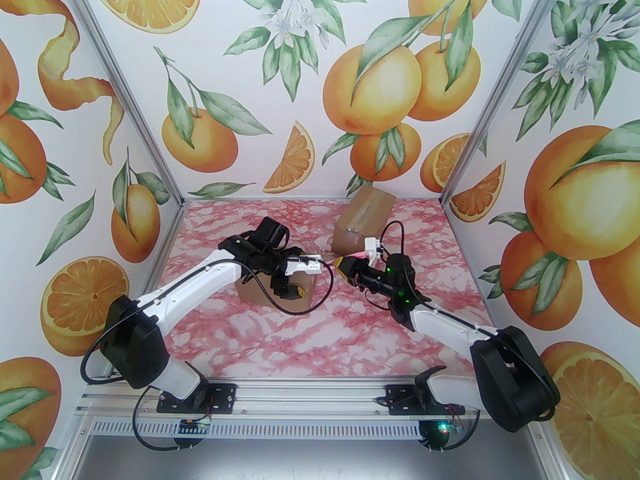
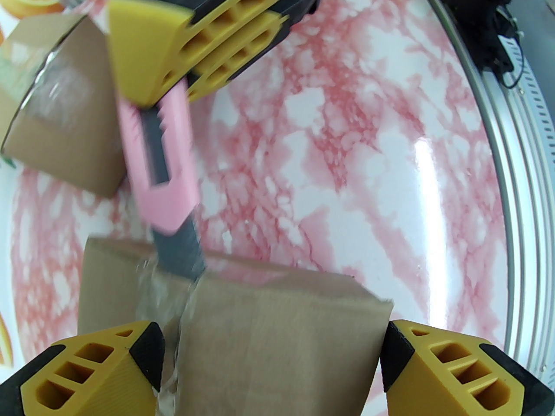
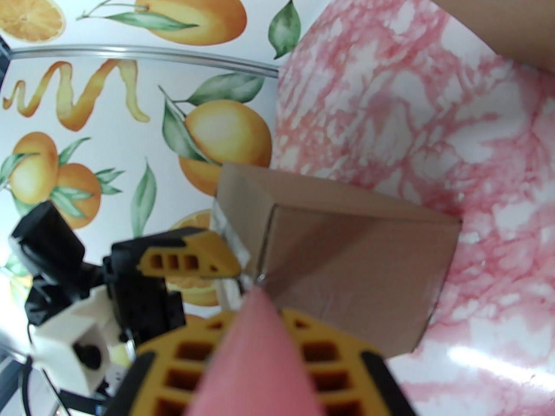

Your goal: Unpack the express box

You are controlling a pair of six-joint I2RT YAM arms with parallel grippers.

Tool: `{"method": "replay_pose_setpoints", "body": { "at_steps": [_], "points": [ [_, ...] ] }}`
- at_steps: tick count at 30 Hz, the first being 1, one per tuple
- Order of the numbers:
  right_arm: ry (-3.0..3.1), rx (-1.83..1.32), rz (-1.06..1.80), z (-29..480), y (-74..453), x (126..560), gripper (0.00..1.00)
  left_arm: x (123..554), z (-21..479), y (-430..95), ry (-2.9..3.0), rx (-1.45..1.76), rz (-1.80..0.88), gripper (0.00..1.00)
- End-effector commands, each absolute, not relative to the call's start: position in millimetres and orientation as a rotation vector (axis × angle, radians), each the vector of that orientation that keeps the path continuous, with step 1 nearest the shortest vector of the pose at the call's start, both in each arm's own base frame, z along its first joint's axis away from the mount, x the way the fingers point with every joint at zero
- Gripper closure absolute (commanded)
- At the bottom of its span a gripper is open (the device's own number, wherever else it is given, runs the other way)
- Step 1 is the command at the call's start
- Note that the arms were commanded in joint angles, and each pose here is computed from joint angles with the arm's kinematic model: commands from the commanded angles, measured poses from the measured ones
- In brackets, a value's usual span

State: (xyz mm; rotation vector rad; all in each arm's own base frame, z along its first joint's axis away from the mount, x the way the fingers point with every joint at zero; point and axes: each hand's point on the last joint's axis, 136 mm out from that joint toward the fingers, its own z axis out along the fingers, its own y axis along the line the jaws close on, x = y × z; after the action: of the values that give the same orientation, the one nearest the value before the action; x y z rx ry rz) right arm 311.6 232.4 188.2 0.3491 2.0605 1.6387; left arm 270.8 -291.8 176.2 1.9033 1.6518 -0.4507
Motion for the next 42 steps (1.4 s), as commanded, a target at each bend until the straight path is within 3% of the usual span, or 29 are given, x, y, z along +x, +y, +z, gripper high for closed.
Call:
{"method": "replay_pose_setpoints", "body": {
  "at_steps": [1, 8, 19, 42],
  "points": [
    [2.13, 0.337, 1.689, 179.7, 243.6, 301.4, 1.0, 278.6, 176.5, -295.6, 1.614, 1.948, -0.376, 0.21],
    [2.144, 0.347, 1.744, 186.1, 247.3, 292.9, 1.0, 307.4, 180.3, -302.5, 1.648, 1.834, -0.286, 0.37],
    [2.209, 0.369, 1.801, 190.6, 248.3, 277.4, 1.0, 335.5, 182.2, -290.9, 1.699, 1.721, -0.143, 0.47],
    [2.218, 0.396, 1.71, 197.9, 219.6, 276.4, 1.0, 344.7, 164.8, -279.6, 1.794, 1.666, -0.199, 0.47]
  ]
}}
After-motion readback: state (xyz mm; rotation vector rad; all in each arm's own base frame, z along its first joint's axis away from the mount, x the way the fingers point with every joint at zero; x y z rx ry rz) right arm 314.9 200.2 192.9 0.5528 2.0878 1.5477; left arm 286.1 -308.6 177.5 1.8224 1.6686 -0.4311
